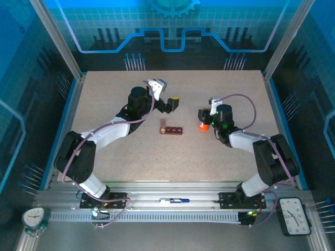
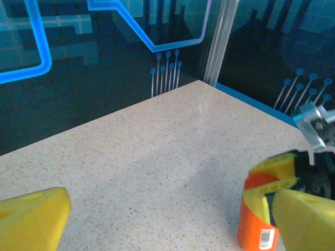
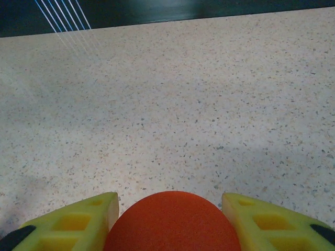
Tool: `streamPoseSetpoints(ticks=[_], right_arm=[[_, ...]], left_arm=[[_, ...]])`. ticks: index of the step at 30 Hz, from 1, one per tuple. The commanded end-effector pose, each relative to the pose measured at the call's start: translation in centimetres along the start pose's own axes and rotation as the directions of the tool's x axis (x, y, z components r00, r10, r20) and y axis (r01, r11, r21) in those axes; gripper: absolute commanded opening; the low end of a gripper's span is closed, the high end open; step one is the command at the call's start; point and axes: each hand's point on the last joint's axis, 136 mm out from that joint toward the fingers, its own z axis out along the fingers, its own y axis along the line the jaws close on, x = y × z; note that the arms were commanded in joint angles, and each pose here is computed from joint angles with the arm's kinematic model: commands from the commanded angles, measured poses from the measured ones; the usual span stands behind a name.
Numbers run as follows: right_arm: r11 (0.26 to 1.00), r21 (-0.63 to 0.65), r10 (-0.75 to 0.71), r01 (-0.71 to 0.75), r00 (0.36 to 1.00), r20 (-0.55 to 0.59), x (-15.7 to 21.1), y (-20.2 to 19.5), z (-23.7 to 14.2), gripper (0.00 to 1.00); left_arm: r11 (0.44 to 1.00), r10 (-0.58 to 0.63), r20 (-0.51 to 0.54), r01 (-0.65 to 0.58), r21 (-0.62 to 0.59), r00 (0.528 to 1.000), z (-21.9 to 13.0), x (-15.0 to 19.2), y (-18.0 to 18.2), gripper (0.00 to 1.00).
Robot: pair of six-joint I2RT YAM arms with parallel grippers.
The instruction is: Sort the pills into containers
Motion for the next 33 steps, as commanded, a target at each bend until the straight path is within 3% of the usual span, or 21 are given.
streamPoseSetpoints(ticks=[1, 4, 12, 23, 29, 33], right_arm=[[0.999, 0.024, -0.026, 0.024, 0.995, 0.097, -1.5, 0.2, -0.1, 0.24], [0.999, 0.030, -0.032, 0.030, 0.995, 0.097, -0.9, 0.4, -0.3, 0.28], [0.999, 0.032, -0.024, 0.021, 0.995, 0.098, 0.2, 0.7, -1.4, 0.57], [1.000, -0.005, -0.023, 0.024, 0.992, 0.121, -2.2, 1.9, -3.4, 0.73], [0.985, -0.166, -0.036, 0.049, 0.996, 0.079, -7.0, 6.2, -5.8, 0.75], [0.941, -0.332, -0.101, 0.069, 0.992, -0.081, -8.2, 11.5, -6.6, 0.75]], left_arm=[[0.999, 0.004, 0.074, -0.001, -0.044, 0.997, -1.2, -2.4, 0.6, 0.99], [0.999, 0.003, 0.077, 0.001, -0.054, 0.997, -1.4, -2.4, 0.7, 0.99], [0.998, -0.011, 0.086, 0.016, -0.066, 0.996, -1.8, -2.5, 0.9, 0.99], [0.993, -0.023, 0.110, 0.035, -0.114, 0.994, -2.5, -3.0, 1.6, 0.99], [0.978, -0.006, 0.100, 0.027, -0.205, 0.995, -2.8, -3.2, 3.6, 0.99], [0.957, -0.092, 0.053, 0.103, -0.270, 0.994, -3.2, -2.7, 6.2, 0.99]])
